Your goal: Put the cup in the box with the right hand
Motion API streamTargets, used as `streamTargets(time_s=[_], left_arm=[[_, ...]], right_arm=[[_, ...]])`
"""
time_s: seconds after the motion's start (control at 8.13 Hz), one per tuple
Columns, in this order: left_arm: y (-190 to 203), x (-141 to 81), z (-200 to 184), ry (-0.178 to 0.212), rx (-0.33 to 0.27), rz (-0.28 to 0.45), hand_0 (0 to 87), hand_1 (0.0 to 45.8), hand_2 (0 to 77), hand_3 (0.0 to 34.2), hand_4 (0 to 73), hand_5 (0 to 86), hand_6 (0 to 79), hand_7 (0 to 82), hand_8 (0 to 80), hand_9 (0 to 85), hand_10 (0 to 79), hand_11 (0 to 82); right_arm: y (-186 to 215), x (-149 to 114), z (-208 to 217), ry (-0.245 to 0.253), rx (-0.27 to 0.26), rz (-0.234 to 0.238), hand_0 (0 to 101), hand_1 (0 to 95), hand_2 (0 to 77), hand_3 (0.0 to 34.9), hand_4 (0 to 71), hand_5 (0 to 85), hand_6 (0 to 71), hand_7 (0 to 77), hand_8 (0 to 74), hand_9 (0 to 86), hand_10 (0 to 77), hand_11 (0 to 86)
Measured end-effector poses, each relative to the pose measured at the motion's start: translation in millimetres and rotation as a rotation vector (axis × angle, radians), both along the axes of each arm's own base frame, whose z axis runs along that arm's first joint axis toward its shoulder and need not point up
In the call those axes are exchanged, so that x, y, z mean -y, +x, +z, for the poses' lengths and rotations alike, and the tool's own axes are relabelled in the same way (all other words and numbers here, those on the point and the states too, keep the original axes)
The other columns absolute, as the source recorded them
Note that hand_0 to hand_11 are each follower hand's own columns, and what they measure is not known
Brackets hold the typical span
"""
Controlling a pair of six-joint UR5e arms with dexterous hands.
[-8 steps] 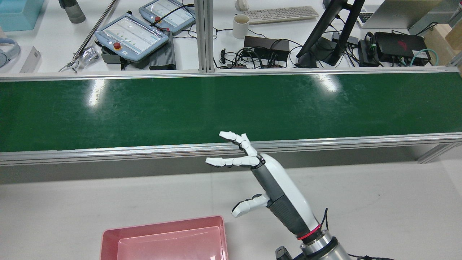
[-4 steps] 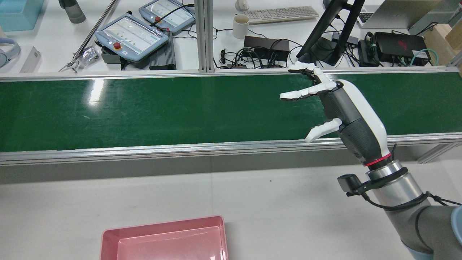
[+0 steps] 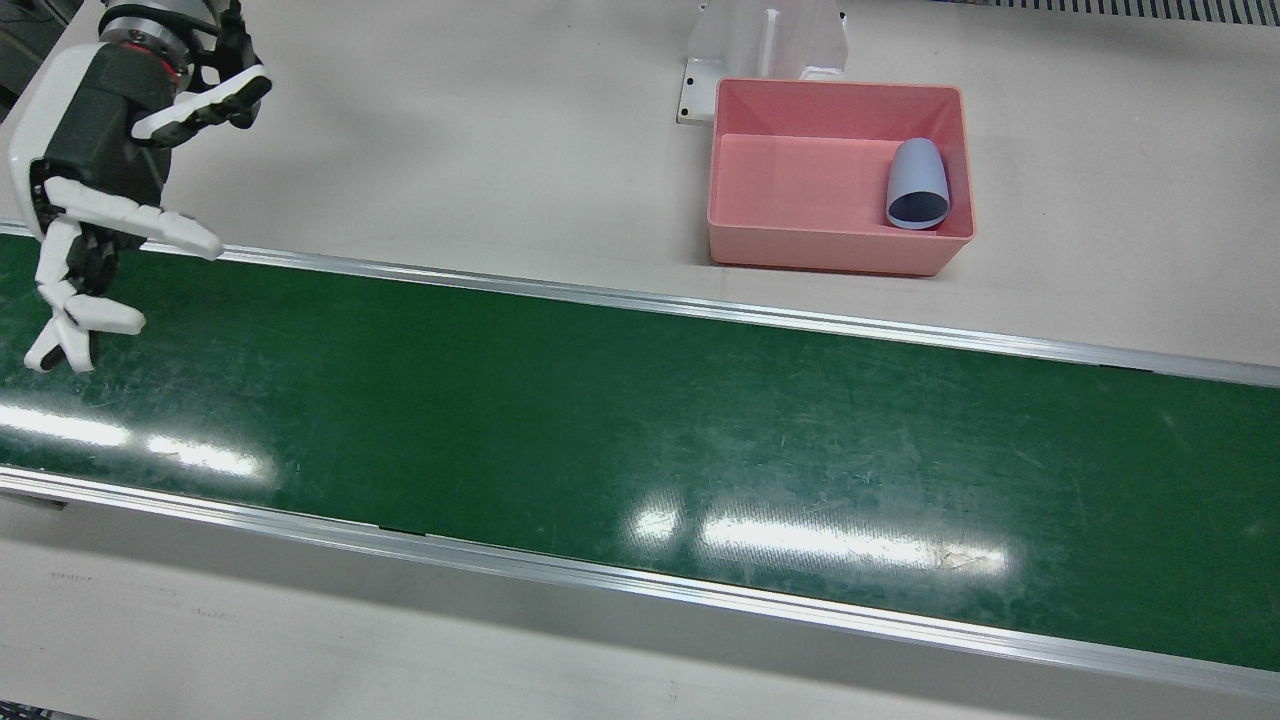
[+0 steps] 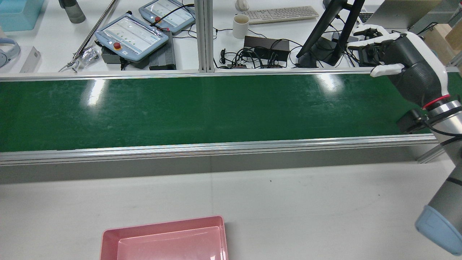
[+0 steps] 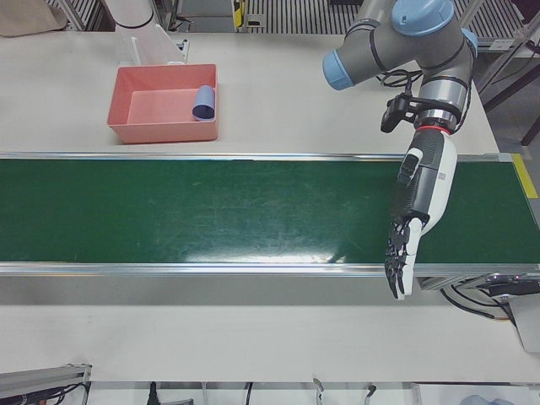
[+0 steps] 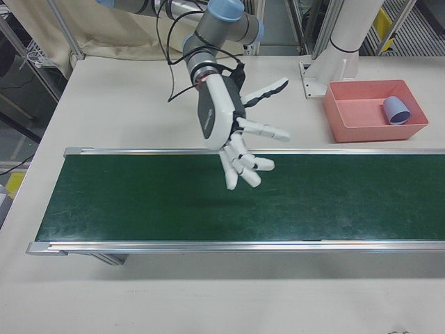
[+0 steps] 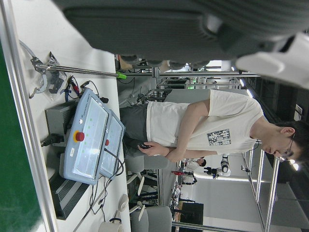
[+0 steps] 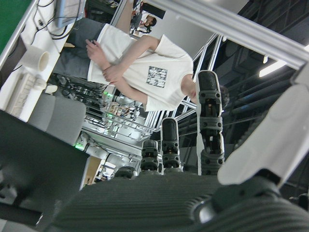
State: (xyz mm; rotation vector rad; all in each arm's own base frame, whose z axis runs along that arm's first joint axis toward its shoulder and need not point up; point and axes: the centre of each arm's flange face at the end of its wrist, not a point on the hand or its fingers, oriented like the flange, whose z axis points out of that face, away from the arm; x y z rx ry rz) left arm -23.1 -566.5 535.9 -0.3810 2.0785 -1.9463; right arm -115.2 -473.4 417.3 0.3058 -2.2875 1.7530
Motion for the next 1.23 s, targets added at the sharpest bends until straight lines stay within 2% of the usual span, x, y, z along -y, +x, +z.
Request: streamTargets(time_s=[0.12, 0.25, 0.37, 0.49, 0.61, 0.74, 0.86, 1.23], left_arm=[[0.0, 0.0, -0.2, 0.000, 0.000, 0.000, 0.0, 0.5, 0.5, 0.0, 0.0, 0.0, 0.0, 0.0, 0.0, 0.0, 0.0, 0.0], [0.0, -0.1, -0.3, 0.000, 0.000, 0.000, 0.0, 0.5, 0.5, 0.0, 0.0, 0.0, 0.0, 0.0, 0.0, 0.0, 0.0, 0.0], [0.0, 0.0, -0.4, 0.001, 0.000, 0.000, 0.0, 0.5, 0.5, 0.0, 0.0, 0.0, 0.0, 0.0, 0.0, 0.0, 0.0, 0.0], [0.0, -0.1, -0.7, 0.001, 0.000, 0.000, 0.0, 0.5, 0.5, 0.0, 0.0, 0.0, 0.0, 0.0, 0.0, 0.0, 0.0, 0.0], [-0.1, -0.3, -0.6, 0.001, 0.000, 0.000, 0.0, 0.5, 0.5, 0.0, 0.0, 0.0, 0.0, 0.0, 0.0, 0.0, 0.0, 0.0], [-0.1, -0.4, -0.5, 0.001, 0.000, 0.000, 0.0, 0.5, 0.5, 0.0, 0.0, 0.0, 0.0, 0.0, 0.0, 0.0, 0.0, 0.0], [-0.1, -0.6, -0.4, 0.001, 0.000, 0.000, 0.0, 0.5, 0.5, 0.0, 0.0, 0.0, 0.0, 0.0, 0.0, 0.0, 0.0, 0.0], [-0.1, -0.5, 0.2, 0.001, 0.000, 0.000, 0.0, 0.5, 0.5, 0.0, 0.0, 0.0, 0.0, 0.0, 0.0, 0.0, 0.0, 0.0]], right_arm=[[20.1, 13.8, 30.4, -0.058, 0.023, 0.001, 40, 0.5, 3.8, 0.0, 51.3, 0.5, 8.2, 42.5, 7.1, 15.8, 1.6, 0.5], [39.5, 17.0, 55.6, -0.104, 0.039, 0.014, 40, 3.3, 6.5, 0.0, 51.3, 0.5, 10.4, 44.7, 8.7, 18.0, 2.7, 1.1], [58.2, 18.1, 85.5, -0.141, 0.053, 0.033, 39, 3.3, 6.5, 0.0, 51.3, 0.5, 8.7, 44.7, 8.7, 18.0, 2.2, 5.4], [74.9, 25.2, 122.0, -0.157, 0.070, 0.041, 34, 3.3, 7.6, 0.0, 51.3, 0.5, 9.3, 44.7, 9.8, 18.0, 2.2, 3.8], [95.3, 32.2, 154.3, -0.168, 0.078, 0.042, 32, 2.7, 10.9, 0.0, 51.3, 0.5, 9.8, 45.8, 9.8, 19.1, 4.9, 6.5], [118.3, 34.5, 178.0, -0.178, 0.079, 0.046, 32, 2.7, 10.9, 0.0, 51.3, 0.5, 9.8, 45.8, 9.8, 19.1, 4.9, 6.5], [142.2, 31.3, 196.0, -0.187, 0.078, 0.053, 36, 1.1, 6.5, 0.0, 51.3, 0.5, 11.4, 51.3, 10.9, 21.8, 5.5, 6.5], [175.6, 16.8, 215.7, -0.179, 0.086, 0.087, 36, 0.5, 4.4, 0.0, 51.3, 0.5, 10.9, 50.2, 11.5, 21.8, 5.5, 6.5]])
